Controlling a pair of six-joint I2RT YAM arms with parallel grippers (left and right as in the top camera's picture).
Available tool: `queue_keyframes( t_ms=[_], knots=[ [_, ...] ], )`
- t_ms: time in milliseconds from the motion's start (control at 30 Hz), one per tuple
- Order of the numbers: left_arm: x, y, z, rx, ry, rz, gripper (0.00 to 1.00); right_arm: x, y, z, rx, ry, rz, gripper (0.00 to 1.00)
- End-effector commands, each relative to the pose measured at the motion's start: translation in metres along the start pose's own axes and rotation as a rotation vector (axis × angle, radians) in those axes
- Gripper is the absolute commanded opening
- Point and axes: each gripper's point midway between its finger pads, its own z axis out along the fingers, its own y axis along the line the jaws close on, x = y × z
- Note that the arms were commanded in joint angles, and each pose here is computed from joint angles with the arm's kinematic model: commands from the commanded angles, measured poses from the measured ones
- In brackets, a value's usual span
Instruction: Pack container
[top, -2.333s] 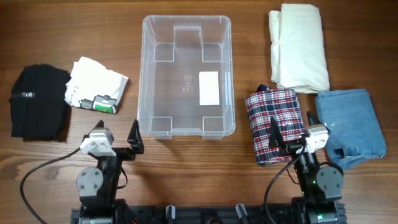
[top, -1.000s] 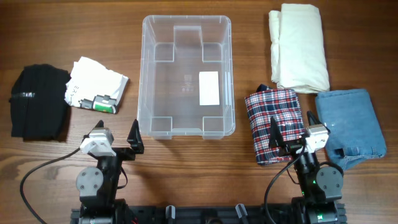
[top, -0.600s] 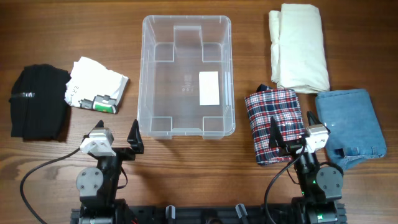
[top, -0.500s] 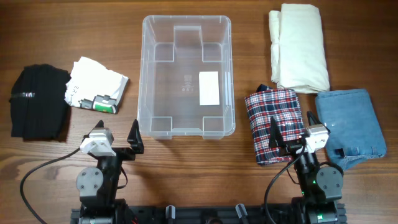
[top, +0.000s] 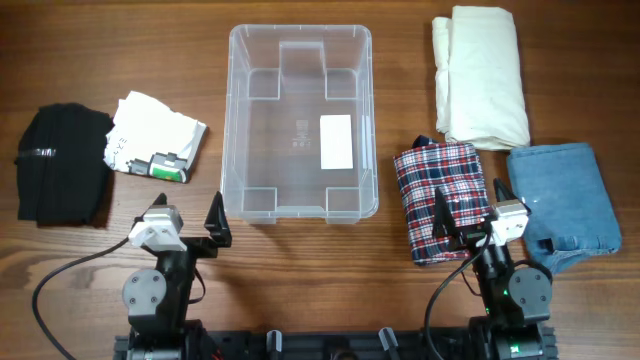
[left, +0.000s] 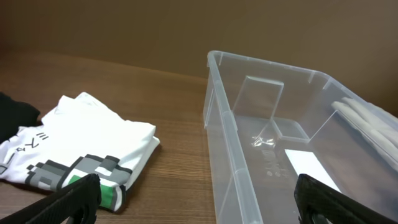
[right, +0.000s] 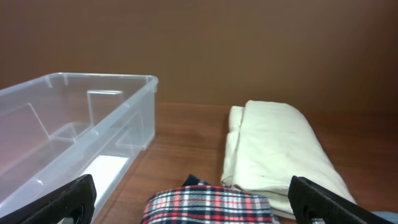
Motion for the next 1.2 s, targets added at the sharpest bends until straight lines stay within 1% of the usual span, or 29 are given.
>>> queue_keyframes(
  t_ms=[0,167,267,333,400,433,500,600,667,733,767,867,933,1000,1033,1067,1167],
  knots=[
    [0.001,0.0,0.0,0.0,-0.002,0.024,1.0,-0.001,-0.006,0.0,0.033,-0.003,-0.047,1.0],
    [0.001,0.0,0.0,0.0,-0.002,0.024,1.0,-0.002,-0.005,0.0,0.026,-0.01,-0.041,1.0],
    [0.001,0.0,0.0,0.0,-0.002,0.024,1.0,-0.007,0.011,0.0,-0.064,-0.03,-0.029,1.0],
    [0.001,0.0,0.0,0.0,-0.002,0.024,1.0,-0.009,0.016,-0.001,-0.096,-0.034,0.044,1.0],
    [0.002,0.0,0.0,0.0,-0.002,0.024,1.0,-0.016,0.016,-0.002,-0.099,-0.038,0.157,1.0],
    [0.001,0.0,0.0,0.0,-0.002,0.024,1.0,-0.024,0.016,-0.004,-0.101,-0.051,0.204,1.0],
    [0.001,0.0,0.0,0.0,-0.002,0.024,1.0,-0.039,0.016,-0.007,-0.102,-0.077,0.196,1.0],
    [0.001,0.0,0.0,0.0,-0.002,0.024,1.0,-0.084,0.017,-0.017,-0.11,-0.142,0.198,1.0],
    [0.001,0.0,0.0,0.0,-0.002,0.024,1.0,-0.108,0.014,-0.023,-0.094,-0.15,0.198,1.0],
    [0.001,0.0,0.0,0.0,-0.002,0.024,1.0,-0.128,0.003,-0.026,-0.024,-0.101,0.208,1.0],
    [0.001,0.0,0.0,0.0,-0.002,0.024,1.0,-0.141,-0.005,-0.025,0.034,-0.025,0.213,1.0],
    [0.001,0.0,0.0,0.0,-0.002,0.024,1.0,-0.154,-0.008,-0.017,0.058,0.102,0.197,1.0],
    [0.001,0.0,0.0,0.0,-0.002,0.024,1.0,-0.161,-0.009,-0.005,0.068,0.234,0.179,1.0],
    [0.001,0.0,0.0,0.0,-0.002,0.024,1.0,-0.162,-0.01,0.004,0.077,0.349,0.167,1.0],
    [0.001,0.0,0.0,0.0,-0.002,0.024,1.0,-0.16,-0.011,0.012,0.09,0.437,0.169,1.0],
    [0.001,0.0,0.0,0.0,-0.002,0.024,1.0,-0.159,-0.013,0.018,0.099,0.484,0.169,1.0],
    [0.001,0.0,0.0,0.0,-0.002,0.024,1.0,-0.151,-0.017,0.047,0.122,0.66,0.176,1.0]
  ],
)
